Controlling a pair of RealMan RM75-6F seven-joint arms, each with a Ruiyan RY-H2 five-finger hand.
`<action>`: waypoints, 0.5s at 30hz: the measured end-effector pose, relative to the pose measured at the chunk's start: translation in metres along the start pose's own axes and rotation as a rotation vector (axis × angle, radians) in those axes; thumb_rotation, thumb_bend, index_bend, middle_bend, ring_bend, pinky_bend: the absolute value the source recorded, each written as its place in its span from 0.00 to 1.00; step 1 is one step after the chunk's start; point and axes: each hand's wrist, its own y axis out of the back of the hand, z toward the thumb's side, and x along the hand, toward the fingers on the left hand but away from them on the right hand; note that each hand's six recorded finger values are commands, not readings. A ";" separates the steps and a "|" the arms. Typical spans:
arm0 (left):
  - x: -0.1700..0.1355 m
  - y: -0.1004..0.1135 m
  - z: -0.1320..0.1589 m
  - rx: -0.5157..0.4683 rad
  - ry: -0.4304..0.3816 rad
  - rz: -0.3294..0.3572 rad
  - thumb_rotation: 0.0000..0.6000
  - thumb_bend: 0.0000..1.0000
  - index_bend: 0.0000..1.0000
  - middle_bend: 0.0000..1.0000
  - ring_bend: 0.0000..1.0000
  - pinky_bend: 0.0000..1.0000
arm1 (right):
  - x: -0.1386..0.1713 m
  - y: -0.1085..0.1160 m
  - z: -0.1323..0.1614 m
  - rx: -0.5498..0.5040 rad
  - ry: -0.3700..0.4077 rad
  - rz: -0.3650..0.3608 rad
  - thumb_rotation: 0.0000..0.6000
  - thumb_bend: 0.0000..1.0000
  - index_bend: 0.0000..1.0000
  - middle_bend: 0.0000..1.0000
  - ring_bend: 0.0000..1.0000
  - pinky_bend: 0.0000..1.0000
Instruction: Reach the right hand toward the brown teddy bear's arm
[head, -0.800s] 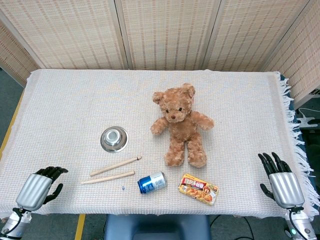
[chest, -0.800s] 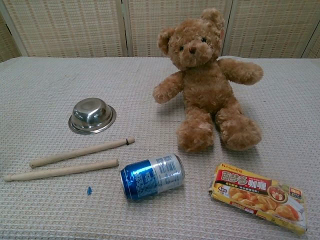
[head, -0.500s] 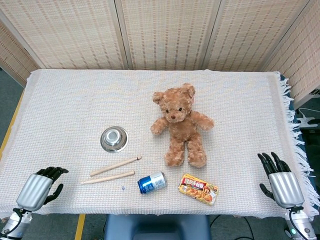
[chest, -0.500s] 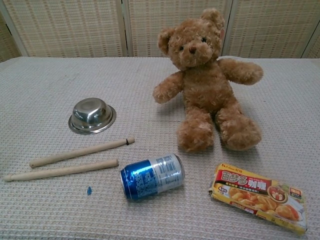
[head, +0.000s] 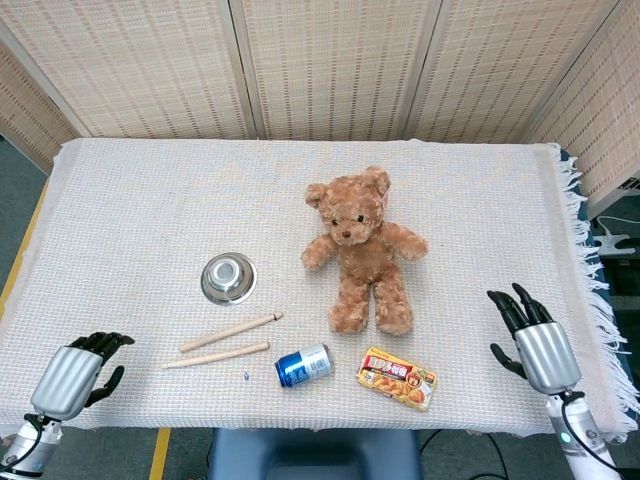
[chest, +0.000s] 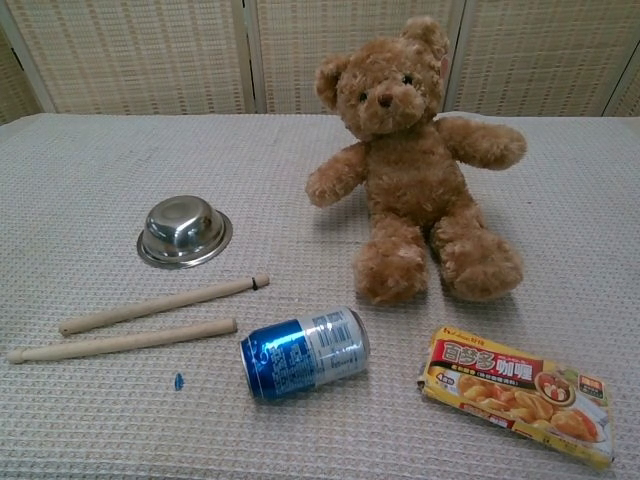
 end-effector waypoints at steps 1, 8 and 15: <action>-0.001 0.000 0.001 0.001 -0.002 0.000 1.00 0.44 0.32 0.35 0.33 0.49 | -0.008 0.000 0.004 0.005 0.011 -0.021 1.00 0.14 0.11 0.17 0.05 0.25; -0.001 -0.001 0.003 0.010 -0.003 -0.006 1.00 0.44 0.32 0.35 0.33 0.49 | -0.056 -0.003 0.031 0.119 0.067 -0.100 1.00 0.14 0.18 0.20 0.05 0.29; -0.001 -0.003 0.002 0.008 0.000 -0.016 1.00 0.44 0.32 0.35 0.34 0.49 | -0.090 -0.019 0.040 0.196 0.071 -0.110 1.00 0.14 0.22 0.21 0.09 0.33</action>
